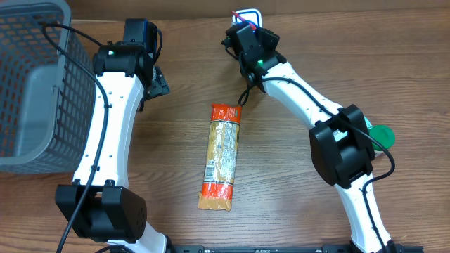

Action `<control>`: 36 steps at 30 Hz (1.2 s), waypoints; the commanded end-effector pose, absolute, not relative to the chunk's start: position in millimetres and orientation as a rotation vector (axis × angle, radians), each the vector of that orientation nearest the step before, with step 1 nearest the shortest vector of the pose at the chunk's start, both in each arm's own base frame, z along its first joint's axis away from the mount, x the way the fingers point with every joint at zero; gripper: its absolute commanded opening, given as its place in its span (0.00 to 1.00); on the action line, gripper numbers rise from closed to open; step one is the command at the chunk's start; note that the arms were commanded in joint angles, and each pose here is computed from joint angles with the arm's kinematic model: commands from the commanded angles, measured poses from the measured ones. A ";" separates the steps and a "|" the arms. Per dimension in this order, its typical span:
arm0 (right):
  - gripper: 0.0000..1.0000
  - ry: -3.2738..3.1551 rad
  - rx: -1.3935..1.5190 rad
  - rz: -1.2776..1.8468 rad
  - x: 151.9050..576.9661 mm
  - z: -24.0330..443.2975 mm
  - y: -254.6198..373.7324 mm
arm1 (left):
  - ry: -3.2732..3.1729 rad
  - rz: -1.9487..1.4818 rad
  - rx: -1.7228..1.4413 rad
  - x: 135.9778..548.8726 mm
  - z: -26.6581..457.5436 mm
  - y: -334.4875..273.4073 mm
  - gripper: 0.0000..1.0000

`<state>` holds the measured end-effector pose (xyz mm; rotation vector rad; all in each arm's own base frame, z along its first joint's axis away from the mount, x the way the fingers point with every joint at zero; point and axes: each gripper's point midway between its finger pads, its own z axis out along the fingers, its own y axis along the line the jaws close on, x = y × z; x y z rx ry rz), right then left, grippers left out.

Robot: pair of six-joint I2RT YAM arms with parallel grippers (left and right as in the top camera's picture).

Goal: Scan the item barcode
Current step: 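Carry the red stick packet up to the white scanner, then hold the red stick packet in front of the white scanner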

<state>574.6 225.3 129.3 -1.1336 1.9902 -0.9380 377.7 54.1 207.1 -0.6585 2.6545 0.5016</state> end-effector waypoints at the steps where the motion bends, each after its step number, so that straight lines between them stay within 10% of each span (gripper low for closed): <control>1: 0.04 1.966 -1.172 -0.991 576.9 131.5 223.8 | 2.636 0.487 -0.655 379.6 213.4 51.3 1.00; 36: 0.03 2.157 -1.110 -0.946 566.5 97.1 185.4 | 2.636 0.487 -0.655 379.6 213.4 51.3 0.99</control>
